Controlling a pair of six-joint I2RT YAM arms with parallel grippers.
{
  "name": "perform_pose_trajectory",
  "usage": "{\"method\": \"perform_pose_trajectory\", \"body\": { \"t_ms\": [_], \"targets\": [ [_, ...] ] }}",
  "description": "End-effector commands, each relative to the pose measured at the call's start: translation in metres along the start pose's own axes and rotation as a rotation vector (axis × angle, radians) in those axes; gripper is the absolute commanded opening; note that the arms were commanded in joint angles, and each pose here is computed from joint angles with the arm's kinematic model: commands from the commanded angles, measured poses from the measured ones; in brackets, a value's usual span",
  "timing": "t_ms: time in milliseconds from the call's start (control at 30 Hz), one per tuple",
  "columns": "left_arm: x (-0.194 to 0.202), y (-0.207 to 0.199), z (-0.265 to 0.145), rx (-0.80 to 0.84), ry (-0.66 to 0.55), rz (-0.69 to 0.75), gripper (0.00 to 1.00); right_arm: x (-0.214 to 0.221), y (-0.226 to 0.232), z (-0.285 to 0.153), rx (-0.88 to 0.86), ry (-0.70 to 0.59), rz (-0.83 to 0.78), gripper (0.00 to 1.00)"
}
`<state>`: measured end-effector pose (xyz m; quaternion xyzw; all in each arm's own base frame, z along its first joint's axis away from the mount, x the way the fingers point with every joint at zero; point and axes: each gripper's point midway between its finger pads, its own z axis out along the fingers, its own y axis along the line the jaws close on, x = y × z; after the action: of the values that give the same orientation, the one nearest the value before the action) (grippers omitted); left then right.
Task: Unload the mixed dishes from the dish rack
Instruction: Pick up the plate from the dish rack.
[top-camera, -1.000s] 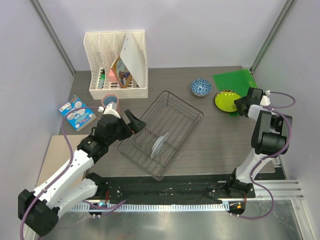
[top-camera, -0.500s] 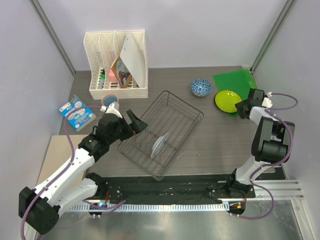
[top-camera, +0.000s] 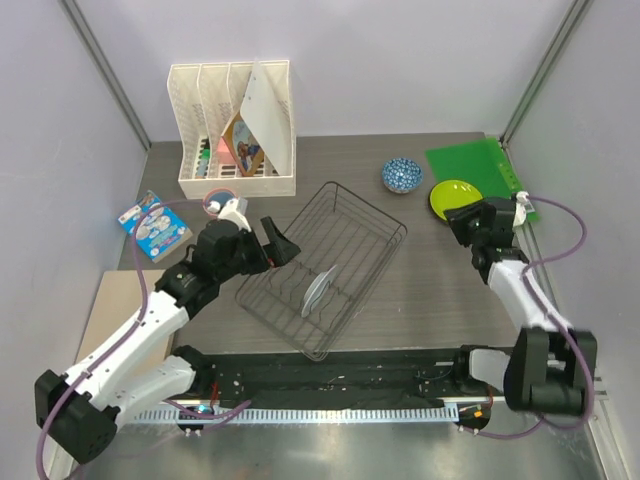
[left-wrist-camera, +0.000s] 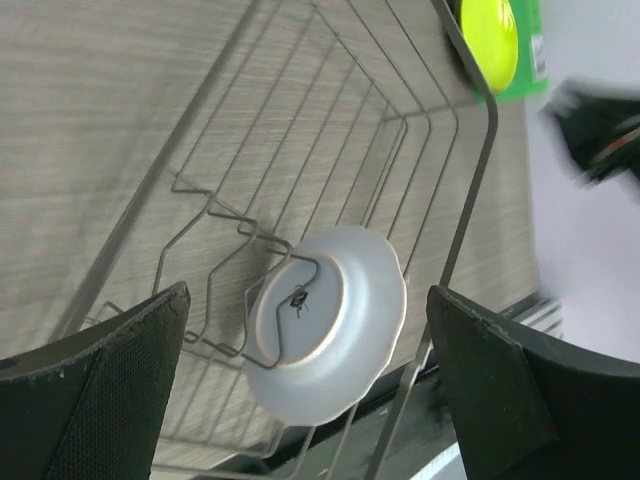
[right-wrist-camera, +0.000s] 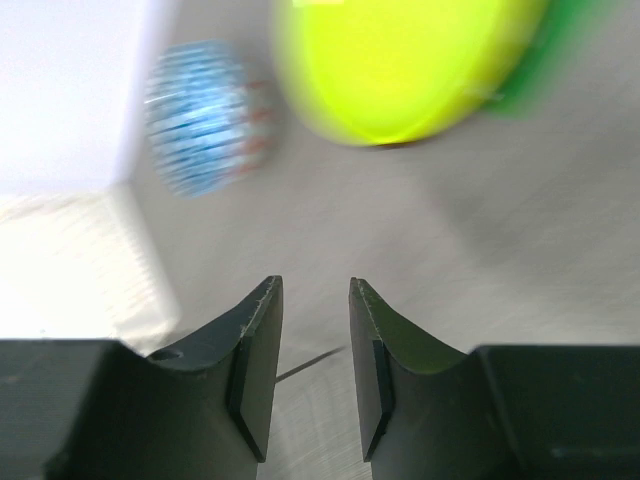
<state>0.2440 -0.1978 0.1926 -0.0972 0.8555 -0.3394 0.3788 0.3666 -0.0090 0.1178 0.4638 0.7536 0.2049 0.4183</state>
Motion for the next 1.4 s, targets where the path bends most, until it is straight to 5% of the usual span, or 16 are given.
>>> {"method": "perform_pose_trajectory", "body": {
  "t_ms": [0, 233, 567, 767, 933, 1167, 1367],
  "targets": [
    [-0.011, -0.038, -0.014, 0.022, -0.010, 0.309, 1.00, -0.022, 0.104, -0.082, -0.354, -0.126, -0.084, 0.40],
    [0.049, -0.044, -0.013, -0.039, 0.072, 0.645, 1.00, -0.013, 0.123, -0.149, -0.515, -0.106, -0.107, 0.40],
    [0.070, -0.022, 0.005, -0.214, 0.092, 0.892, 0.97, 0.019, 0.098, -0.146, -0.541, -0.019, -0.064, 0.40],
    [0.076, -0.016, 0.023, -0.260, 0.101, 0.955, 0.68, 0.026, 0.091, -0.139, -0.537, -0.004, -0.068, 0.40],
    [0.084, -0.018, 0.032, -0.259, 0.115, 0.977, 0.54, 0.030, 0.088, -0.135, -0.532, 0.012, -0.071, 0.40],
    [0.087, -0.024, 0.034, -0.241, 0.109, 0.968, 0.00, 0.034, 0.082, -0.130, -0.515, 0.027, -0.062, 0.39],
    [0.055, -0.044, 0.012, -0.234, -0.007, 0.956, 0.00, 0.033, 0.083, -0.129, -0.513, 0.028, -0.058, 0.39]
  ]
}}
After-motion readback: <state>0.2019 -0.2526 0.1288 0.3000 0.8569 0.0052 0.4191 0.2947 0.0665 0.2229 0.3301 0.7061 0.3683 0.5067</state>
